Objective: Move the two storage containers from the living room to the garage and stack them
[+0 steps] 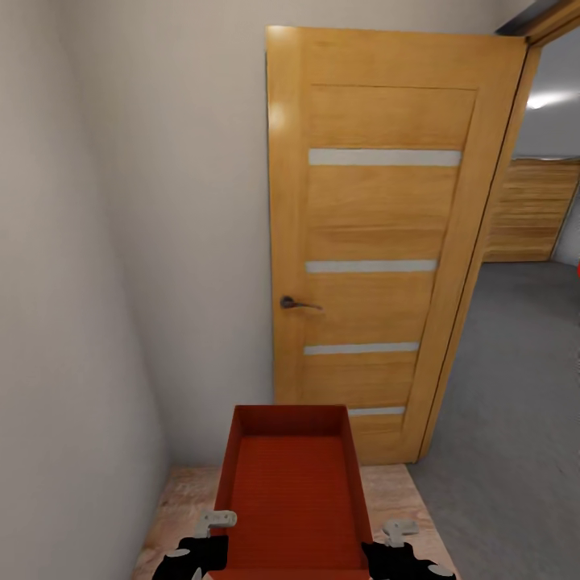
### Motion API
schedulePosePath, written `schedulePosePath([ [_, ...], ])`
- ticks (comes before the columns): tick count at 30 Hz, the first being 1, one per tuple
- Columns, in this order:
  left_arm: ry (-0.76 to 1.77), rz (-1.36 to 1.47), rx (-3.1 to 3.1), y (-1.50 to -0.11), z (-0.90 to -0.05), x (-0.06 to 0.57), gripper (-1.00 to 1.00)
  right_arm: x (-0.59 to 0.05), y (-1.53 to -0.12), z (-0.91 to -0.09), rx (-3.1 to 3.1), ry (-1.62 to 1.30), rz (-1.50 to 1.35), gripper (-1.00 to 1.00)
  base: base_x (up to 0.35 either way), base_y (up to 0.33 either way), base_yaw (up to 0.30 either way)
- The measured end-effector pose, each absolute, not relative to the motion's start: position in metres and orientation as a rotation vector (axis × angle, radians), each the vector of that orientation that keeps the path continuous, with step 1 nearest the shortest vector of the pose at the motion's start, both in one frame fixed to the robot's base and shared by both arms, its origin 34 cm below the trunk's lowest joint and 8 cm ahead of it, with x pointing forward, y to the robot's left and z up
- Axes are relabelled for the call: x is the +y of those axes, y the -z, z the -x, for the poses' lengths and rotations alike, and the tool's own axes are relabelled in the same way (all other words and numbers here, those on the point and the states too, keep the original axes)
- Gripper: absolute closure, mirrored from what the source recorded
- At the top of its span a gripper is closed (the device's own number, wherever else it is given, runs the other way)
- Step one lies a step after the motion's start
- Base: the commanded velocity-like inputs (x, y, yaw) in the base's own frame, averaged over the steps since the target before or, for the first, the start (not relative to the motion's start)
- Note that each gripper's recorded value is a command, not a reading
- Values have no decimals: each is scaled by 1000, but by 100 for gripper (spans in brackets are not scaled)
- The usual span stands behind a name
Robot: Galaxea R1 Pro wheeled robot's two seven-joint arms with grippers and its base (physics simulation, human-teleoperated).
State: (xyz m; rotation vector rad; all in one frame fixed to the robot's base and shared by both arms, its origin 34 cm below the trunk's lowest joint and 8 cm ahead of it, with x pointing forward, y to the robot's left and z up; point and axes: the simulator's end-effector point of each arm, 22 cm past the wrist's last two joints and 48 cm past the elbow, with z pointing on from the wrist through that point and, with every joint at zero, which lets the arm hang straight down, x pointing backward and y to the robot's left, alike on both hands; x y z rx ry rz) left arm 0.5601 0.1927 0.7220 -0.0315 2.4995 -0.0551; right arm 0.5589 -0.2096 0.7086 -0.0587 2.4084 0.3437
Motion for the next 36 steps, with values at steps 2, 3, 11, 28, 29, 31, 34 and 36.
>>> schedulePosePath([
  [2,55,31,2499,-722,-560,192,100,-210,-709,-559,2408,-343,59,100,197,0,-195],
  [3,55,31,2499,-722,-561,192,100,-210,-709,-559,2408,-343,59,100,85,0,-240],
  [11,56,33,2500,-721,-560,192,100,-210,-708,-559,2409,-343,60,100,18,0,-268],
  [28,57,34,2500,-721,-560,192,100,-210,-708,-559,2410,-343,61,100,0,0,-275],
  [29,57,34,2500,-721,-560,192,100,-210,-708,-559,2410,-342,61,100,0,0,-276],
  [31,57,33,2500,-721,-560,192,100,-210,-708,-559,2409,-343,61,100,0,0,-276],
  [34,56,33,2500,-721,-560,192,100,-210,-708,-559,2409,-343,61,100,0,0,-275],
  [36,56,33,2501,-721,-560,192,100,-210,-708,-559,2409,-343,60,100,0,0,-275],
])
